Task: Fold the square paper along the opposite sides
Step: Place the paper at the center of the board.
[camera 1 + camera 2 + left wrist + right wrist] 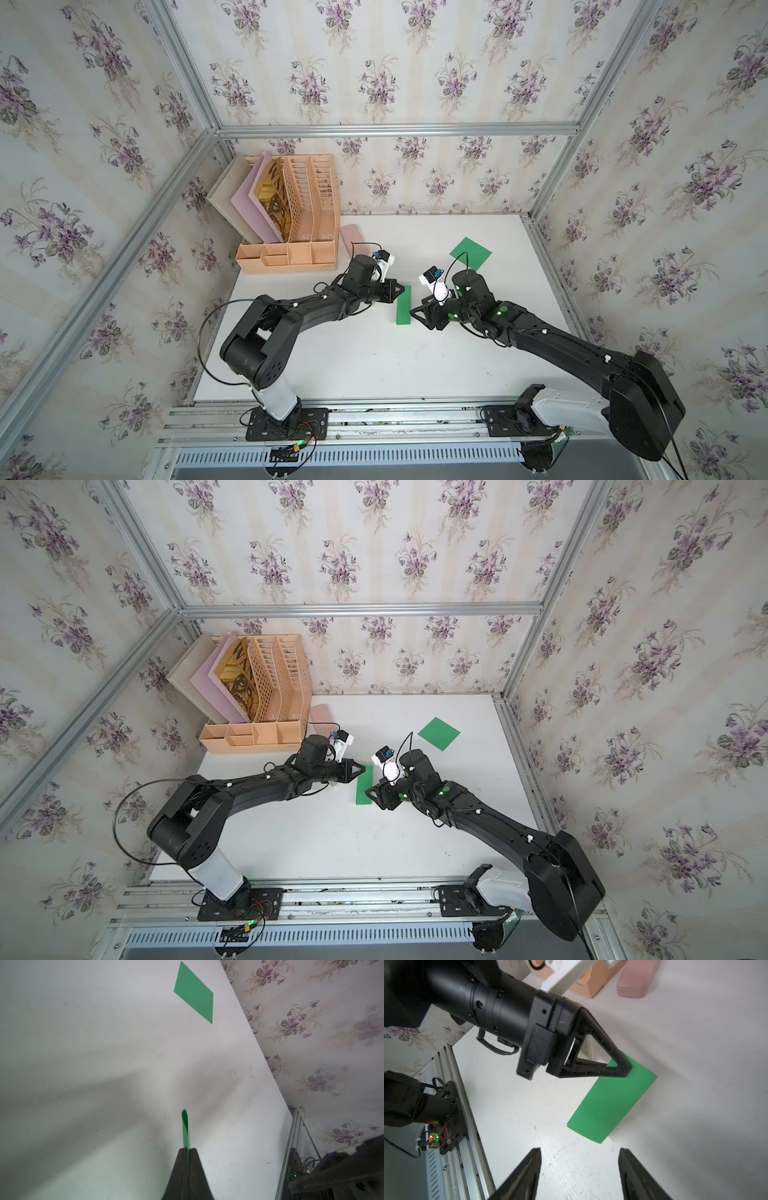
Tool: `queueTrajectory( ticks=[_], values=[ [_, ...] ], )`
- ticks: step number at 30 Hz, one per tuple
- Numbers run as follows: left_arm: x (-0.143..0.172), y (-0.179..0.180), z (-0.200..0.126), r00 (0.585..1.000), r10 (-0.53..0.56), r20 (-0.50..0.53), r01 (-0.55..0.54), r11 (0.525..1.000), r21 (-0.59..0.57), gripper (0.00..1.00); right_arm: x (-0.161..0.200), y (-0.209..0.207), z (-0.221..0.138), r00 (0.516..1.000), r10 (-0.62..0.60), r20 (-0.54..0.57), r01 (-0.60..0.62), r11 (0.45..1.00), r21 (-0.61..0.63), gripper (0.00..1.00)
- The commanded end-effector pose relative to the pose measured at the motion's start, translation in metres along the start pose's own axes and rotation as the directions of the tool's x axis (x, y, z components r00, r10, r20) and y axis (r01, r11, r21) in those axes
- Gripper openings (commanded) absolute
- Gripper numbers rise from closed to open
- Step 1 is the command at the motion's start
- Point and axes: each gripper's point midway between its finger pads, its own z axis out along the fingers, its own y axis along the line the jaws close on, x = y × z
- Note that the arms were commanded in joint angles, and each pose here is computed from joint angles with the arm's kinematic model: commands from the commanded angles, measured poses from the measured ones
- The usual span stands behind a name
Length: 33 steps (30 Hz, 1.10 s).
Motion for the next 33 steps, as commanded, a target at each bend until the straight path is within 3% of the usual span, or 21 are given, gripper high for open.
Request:
queueTrajectory(
  ticks=[1, 12, 17, 27, 33],
  values=[
    [-0.003, 0.008, 0.010, 1.000, -0.024, 0.004, 0.024, 1.000, -0.021, 0.00, 0.009, -0.007, 0.001, 1.000, 0.019, -0.018, -0.019, 0.999, 0.033, 0.65],
    [0.018, 0.055, 0.016, 0.991, -0.073, -0.112, 0.041, 0.964, -0.262, 0.00, 0.034, -0.008, 0.008, 0.994, 0.097, -0.053, -0.096, 0.995, 0.016, 0.66],
    [0.020, 0.067, 0.019, 0.985, -0.098, -0.139, 0.048, 0.944, -0.326, 0.05, 0.045, -0.008, 0.013, 0.988, 0.125, -0.086, -0.125, 0.992, 0.010, 0.66],
    [0.014, 0.076, 0.023, 0.980, -0.096, -0.172, 0.022, 0.922, -0.388, 0.27, 0.056, -0.009, 0.018, 0.985, 0.132, -0.109, -0.131, 0.991, 0.011, 0.67],
    [0.012, 0.079, 0.028, 0.976, -0.104, -0.190, 0.020, 0.917, -0.398, 0.32, 0.056, -0.009, 0.019, 0.985, 0.131, -0.108, -0.131, 0.991, 0.006, 0.67]
  ],
)
